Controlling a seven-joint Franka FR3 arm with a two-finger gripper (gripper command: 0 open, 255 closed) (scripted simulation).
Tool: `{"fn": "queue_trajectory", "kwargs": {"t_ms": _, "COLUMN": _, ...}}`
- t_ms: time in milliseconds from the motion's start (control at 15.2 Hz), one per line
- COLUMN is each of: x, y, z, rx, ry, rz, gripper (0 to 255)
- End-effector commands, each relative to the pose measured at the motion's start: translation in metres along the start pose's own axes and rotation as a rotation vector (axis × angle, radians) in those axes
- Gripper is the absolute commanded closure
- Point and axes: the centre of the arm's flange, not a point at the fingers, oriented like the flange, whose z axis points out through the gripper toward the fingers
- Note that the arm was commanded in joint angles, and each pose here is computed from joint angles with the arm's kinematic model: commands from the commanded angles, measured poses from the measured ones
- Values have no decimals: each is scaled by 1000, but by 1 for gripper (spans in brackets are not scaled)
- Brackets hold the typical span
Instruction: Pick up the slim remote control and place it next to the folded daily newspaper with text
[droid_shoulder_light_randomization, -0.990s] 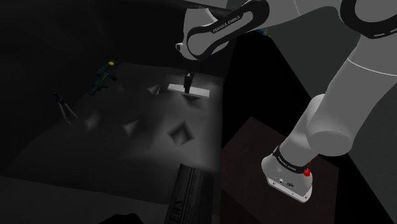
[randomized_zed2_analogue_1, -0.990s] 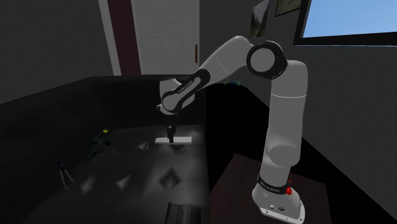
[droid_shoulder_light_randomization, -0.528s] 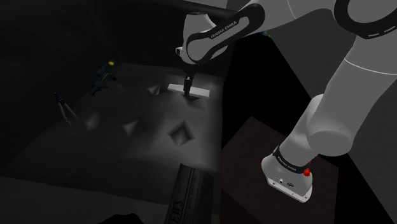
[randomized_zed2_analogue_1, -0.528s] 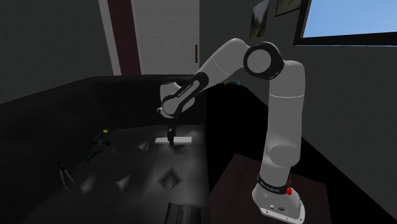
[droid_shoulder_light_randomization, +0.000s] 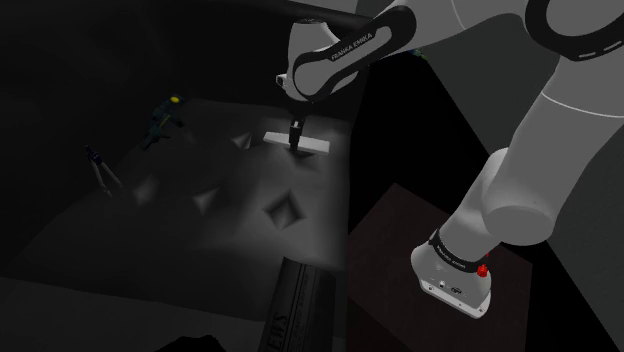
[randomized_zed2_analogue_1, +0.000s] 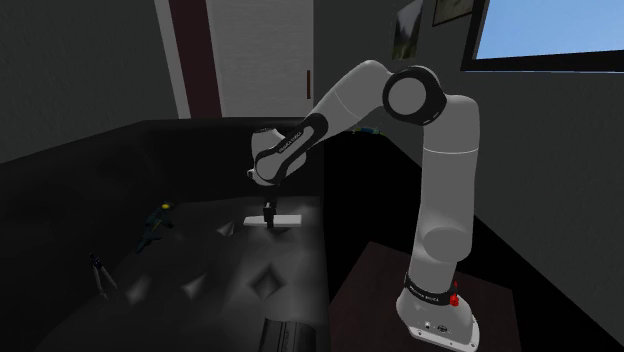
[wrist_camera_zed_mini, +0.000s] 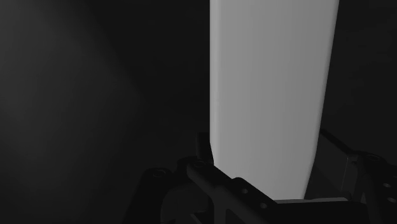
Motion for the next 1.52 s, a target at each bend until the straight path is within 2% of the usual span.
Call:
{"fn": "queue_trajectory", "kwargs": {"t_ms": 0, "x": 0, "y": 0, "z": 0, "rx": 0, "ry": 0, "rz": 0, "gripper": 255}}
{"fn": "queue_trajectory", "kwargs": {"t_ms": 264, "x": 0, "y": 0, "z": 0, "rx": 0, "ry": 0, "rz": 0, "gripper": 255}}
{"fn": "queue_trajectory", "kwargs": {"t_ms": 1452, "x": -1, "y": 1, "z": -95, "rx": 0, "ry": 0, "rz": 0, "gripper": 255}}
